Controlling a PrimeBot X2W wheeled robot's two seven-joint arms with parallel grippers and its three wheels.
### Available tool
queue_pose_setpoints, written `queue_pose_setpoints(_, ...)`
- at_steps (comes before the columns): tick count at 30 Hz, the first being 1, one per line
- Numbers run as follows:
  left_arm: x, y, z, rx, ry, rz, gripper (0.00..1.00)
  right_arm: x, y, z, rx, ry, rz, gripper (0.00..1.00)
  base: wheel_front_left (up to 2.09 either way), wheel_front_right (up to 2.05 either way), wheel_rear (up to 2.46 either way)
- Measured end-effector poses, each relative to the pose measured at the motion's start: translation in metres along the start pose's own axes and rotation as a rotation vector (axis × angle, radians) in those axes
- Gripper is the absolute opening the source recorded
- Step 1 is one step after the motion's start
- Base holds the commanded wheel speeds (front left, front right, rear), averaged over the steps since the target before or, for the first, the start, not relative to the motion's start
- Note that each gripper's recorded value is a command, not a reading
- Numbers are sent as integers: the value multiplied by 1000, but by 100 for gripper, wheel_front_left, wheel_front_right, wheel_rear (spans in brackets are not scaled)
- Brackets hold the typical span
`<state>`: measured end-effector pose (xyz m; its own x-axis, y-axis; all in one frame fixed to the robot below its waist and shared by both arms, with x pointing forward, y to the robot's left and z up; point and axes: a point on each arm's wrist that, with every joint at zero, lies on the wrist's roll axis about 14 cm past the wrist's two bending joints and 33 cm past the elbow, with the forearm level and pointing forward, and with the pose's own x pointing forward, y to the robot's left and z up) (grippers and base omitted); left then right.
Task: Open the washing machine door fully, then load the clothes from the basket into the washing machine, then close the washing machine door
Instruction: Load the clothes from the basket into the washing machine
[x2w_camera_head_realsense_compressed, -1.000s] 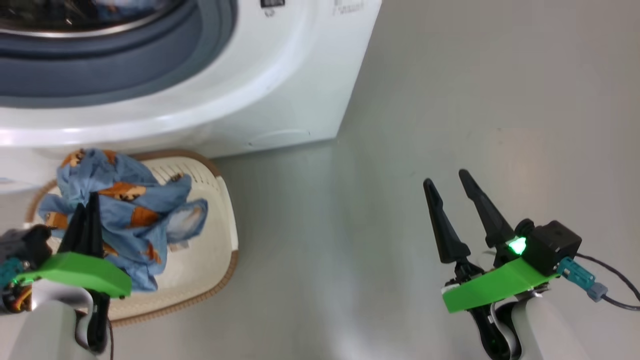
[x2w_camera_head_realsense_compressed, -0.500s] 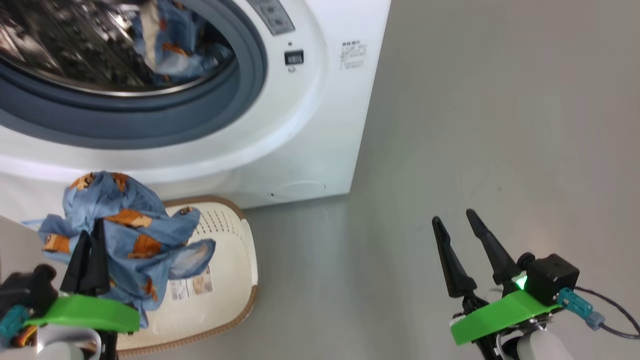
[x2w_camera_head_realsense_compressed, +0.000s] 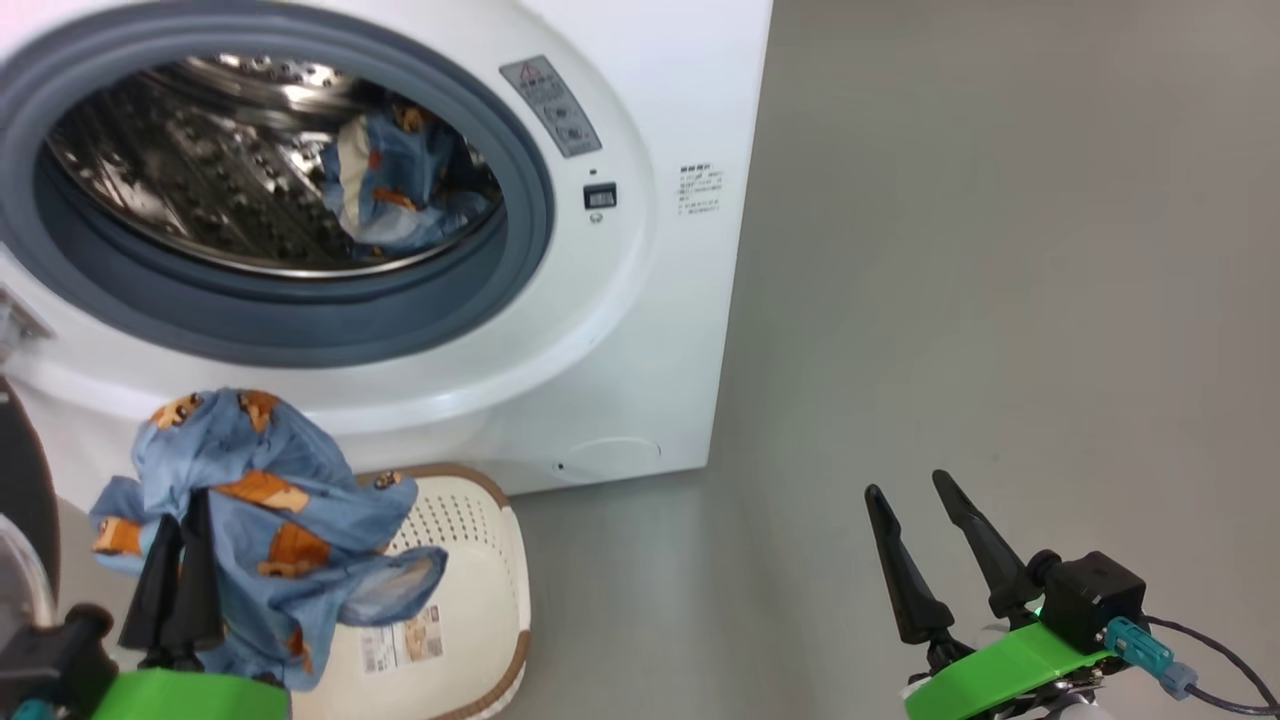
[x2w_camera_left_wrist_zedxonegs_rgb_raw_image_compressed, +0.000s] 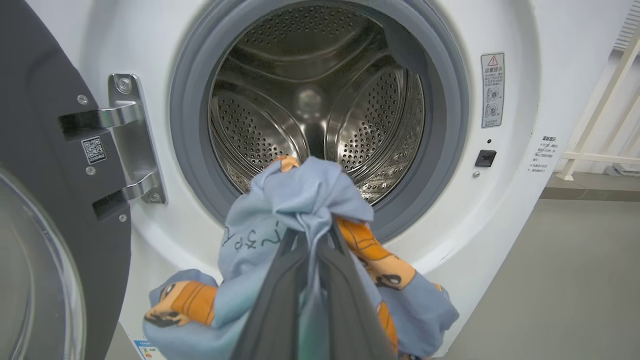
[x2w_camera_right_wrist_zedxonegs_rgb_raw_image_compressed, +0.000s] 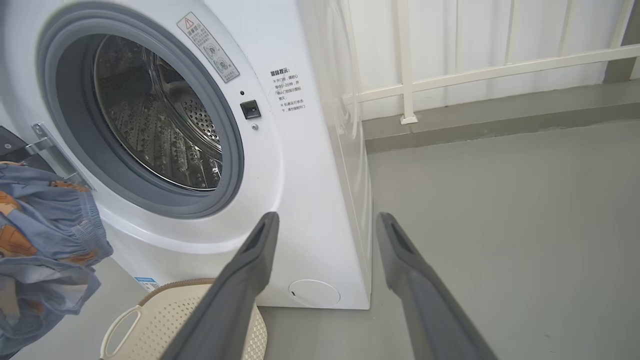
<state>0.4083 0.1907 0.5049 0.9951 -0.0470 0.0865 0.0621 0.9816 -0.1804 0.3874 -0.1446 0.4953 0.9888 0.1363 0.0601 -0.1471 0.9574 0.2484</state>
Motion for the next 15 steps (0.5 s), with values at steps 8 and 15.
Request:
queue_pose_setpoints(8,-22,-3,16,14,-44,7,0,-14,1,11,-28,-28,-1,100,0,0,0)
queue_pose_setpoints(15,-31,-3,25,16,-70,18,0,-18,1,16,-32,-42,-5,100,0,0,0)
